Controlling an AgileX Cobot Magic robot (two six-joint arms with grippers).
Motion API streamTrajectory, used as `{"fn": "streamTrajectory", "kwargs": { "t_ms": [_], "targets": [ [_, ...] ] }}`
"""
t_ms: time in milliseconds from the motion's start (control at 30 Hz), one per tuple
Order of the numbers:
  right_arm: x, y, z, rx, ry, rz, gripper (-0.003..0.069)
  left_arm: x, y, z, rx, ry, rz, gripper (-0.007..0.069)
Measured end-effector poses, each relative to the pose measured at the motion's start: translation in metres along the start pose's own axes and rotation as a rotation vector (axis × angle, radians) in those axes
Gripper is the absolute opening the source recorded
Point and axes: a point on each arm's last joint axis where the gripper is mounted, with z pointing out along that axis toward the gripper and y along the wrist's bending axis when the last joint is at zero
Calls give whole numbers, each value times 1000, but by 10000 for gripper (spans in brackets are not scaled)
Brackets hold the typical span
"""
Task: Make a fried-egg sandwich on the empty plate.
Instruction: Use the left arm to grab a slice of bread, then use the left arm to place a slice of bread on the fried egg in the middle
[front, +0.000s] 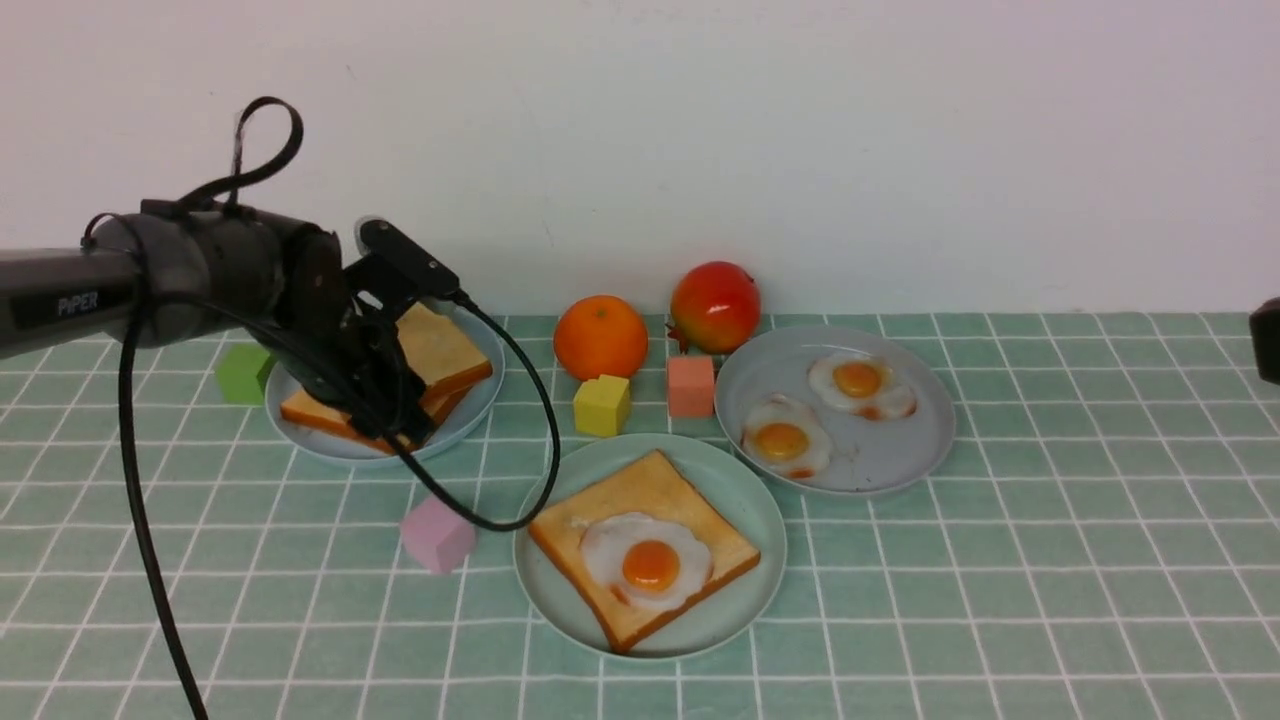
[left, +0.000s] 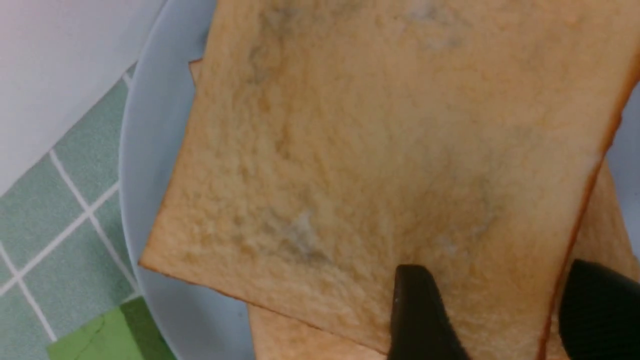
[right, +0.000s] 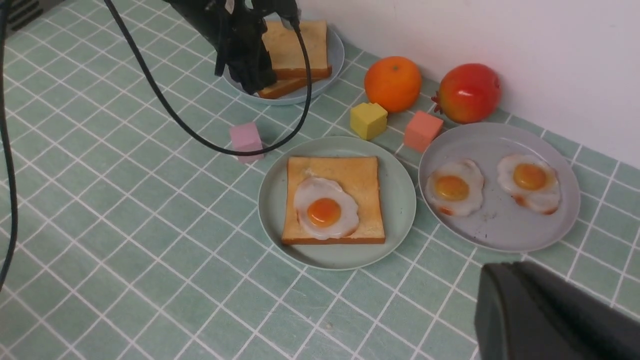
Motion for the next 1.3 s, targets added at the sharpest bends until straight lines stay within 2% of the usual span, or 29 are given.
{"fn": "streamTrajectory", "kwargs": {
  "t_ms": [67,167,200,300,467,567,600,633,667,733,867,900,933,1100,1300],
  "targets": [
    [0,0,0,0,0,0,14,0,0,1,-1,5,4,316],
    [0,1,0,-6,-1,5,15,0,0,0,0,10,7,175],
    [0,1,0,-6,-1,5,15,0,0,0,0,10,8,175],
    [0,1,-1,-8,-5,6,19,-2,3,-10,-3,9,7,76],
    [1,1,-10,1,-30,-1,23,-12,7,-49,-14,-17,-8,54],
    [3,-1,-22,24,-60,-19,27,-32,-6,-110,4,-105,-50,54],
    [4,-1,-23,26,-61,-20,27,-33,-8,-113,5,-113,-50,54],
    [6,-1,-29,37,-73,-22,29,-41,-26,-138,34,-153,-30,54],
    [6,-1,-30,37,-73,-20,29,-41,-26,-140,33,-155,-30,54],
    [10,-1,-38,40,-74,-10,32,-46,-68,-164,95,-193,50,54],
    [20,0,-52,39,-52,-7,32,-37,-149,-165,219,-148,186,54],
    [20,0,-52,38,-50,-7,32,-36,-155,-164,225,-141,200,54],
    [23,0,-56,40,-42,-8,32,-31,-175,-157,237,-110,228,54],
    [26,0,-59,40,-25,-8,36,-31,-202,-143,202,-98,302,54],
    [28,0,-61,40,-21,-8,42,-32,-208,-132,184,-99,334,52]
  ]
}}
